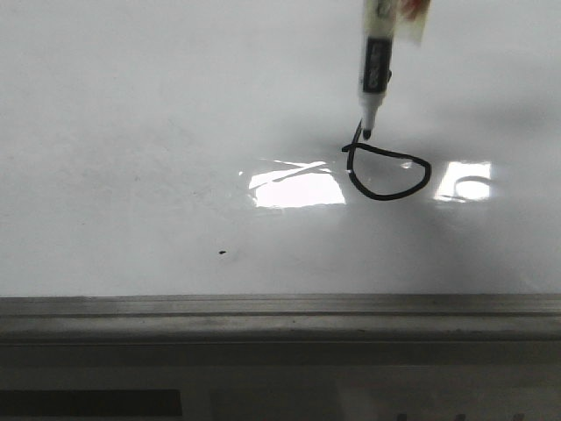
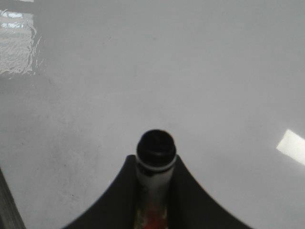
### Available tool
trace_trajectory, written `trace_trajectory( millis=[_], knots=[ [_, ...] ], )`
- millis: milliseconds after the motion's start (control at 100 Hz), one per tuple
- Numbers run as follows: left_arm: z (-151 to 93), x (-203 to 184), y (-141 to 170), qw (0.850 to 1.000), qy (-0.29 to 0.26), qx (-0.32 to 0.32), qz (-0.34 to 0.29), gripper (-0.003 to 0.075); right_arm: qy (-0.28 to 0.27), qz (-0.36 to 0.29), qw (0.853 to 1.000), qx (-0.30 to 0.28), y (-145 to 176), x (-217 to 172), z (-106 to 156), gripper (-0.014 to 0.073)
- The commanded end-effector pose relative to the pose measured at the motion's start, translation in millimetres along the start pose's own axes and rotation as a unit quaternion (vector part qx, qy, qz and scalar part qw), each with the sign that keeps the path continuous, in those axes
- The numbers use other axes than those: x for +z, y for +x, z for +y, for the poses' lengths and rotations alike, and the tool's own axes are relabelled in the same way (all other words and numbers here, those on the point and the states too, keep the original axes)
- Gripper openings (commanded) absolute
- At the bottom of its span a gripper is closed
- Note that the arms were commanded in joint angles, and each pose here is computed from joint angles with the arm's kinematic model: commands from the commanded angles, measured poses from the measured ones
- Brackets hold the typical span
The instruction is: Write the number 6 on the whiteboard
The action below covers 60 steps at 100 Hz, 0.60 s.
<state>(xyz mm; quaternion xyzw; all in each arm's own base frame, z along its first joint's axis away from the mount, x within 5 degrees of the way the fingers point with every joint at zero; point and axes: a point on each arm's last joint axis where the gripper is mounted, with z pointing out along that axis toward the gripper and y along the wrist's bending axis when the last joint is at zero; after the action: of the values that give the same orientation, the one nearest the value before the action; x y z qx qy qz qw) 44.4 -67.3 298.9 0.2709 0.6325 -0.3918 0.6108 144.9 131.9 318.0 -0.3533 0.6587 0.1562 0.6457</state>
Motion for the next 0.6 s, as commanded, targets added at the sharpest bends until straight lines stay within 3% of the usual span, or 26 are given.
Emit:
trace_trajectory(
  millis=[0, 220, 330, 470, 590],
  knots=[
    [0, 1, -10, 1.000, -0.008, -0.013, -0.017, -0.0001, 0.014, -0.058, 0.998, -0.010, -34, -19, -9, -0.0064],
    [-4, 23, -4, 0.998, 0.018, -0.014, 0.059, 0.0288, -0.002, -0.040, 0.999, -0.004, -49, -39, -11, -0.0064],
    [-7, 44, -2, 0.992, 0.041, -0.004, 0.117, 0.0303, -0.018, -0.008, 1.000, 0.015, -43, -39, -8, -0.0064],
    [-13, 69, 0, 0.978, 0.092, 0.063, 0.178, 0.0303, -0.034, 0.013, 0.998, 0.052, -40, -39, -5, -0.0064],
    [-18, 88, -1, 0.968, 0.138, 0.090, 0.188, 0.0303, -0.052, 0.015, 0.997, 0.060, -40, -39, 0, -0.0064]
  ],
)
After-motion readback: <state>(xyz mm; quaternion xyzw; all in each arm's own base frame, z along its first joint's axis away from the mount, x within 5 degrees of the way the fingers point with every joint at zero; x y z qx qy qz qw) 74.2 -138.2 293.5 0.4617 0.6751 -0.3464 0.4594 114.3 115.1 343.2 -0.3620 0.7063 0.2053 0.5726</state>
